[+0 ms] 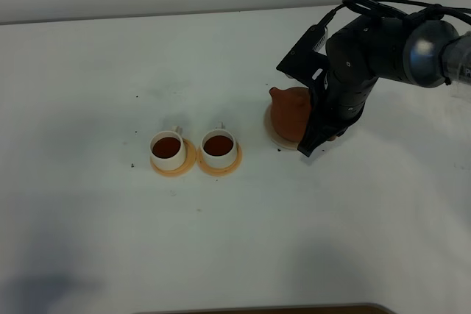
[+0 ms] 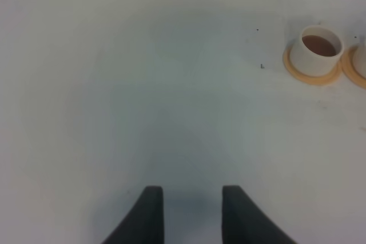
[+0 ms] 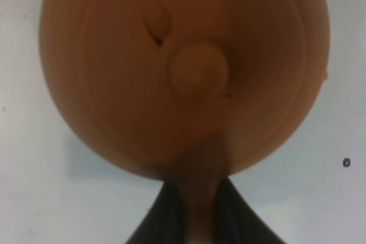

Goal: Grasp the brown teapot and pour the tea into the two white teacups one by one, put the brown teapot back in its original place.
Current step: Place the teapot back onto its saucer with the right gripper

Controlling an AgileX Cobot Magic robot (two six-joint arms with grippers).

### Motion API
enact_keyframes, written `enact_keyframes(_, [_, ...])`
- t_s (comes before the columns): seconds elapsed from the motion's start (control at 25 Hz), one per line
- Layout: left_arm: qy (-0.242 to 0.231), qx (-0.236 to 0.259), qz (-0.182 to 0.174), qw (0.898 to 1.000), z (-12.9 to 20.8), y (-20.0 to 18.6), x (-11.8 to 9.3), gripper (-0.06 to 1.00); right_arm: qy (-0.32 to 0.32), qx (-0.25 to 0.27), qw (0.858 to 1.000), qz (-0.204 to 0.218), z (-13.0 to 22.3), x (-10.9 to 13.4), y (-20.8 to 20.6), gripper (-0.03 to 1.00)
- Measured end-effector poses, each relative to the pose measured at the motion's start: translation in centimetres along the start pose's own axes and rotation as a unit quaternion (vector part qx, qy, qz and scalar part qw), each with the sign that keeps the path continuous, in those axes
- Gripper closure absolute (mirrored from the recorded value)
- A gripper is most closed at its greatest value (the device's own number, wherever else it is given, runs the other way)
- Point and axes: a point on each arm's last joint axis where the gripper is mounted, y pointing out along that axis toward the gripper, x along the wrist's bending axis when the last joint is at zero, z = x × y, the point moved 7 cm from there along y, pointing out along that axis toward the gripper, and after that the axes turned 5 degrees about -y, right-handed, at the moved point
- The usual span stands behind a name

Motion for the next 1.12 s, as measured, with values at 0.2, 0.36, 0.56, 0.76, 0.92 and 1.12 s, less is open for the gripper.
enact_keyframes(0.2, [0.000,0.000,0.000,1.000,0.0,0.0,0.0,0.65,0.011,-0.004,1.000,0.001,-0.1,0.0,0.0,0.77])
enact_keyframes(0.36, [0.000,0.000,0.000,1.000,0.0,0.0,0.0,0.65,0.021,-0.006,1.000,0.001,-0.2,-0.1,-0.1,0.59])
enact_keyframes(0.56, [0.000,0.000,0.000,1.000,0.0,0.0,0.0,0.65,0.032,0.012,0.999,-0.003,0.3,-0.1,-2.1,0.43])
enact_keyframes(0.76, [0.000,0.000,0.000,1.000,0.0,0.0,0.0,0.65,0.058,0.051,0.997,-0.012,2.0,0.1,-6.2,0.42])
enact_keyframes(0.92, [0.000,0.000,0.000,1.000,0.0,0.0,0.0,0.65,0.078,0.100,0.991,-0.051,4.3,1.6,-9.1,0.46])
enact_keyframes(1.12, [0.000,0.000,0.000,1.000,0.0,0.0,0.0,0.65,0.101,0.116,0.983,-0.101,7.3,4.5,-11.3,0.54])
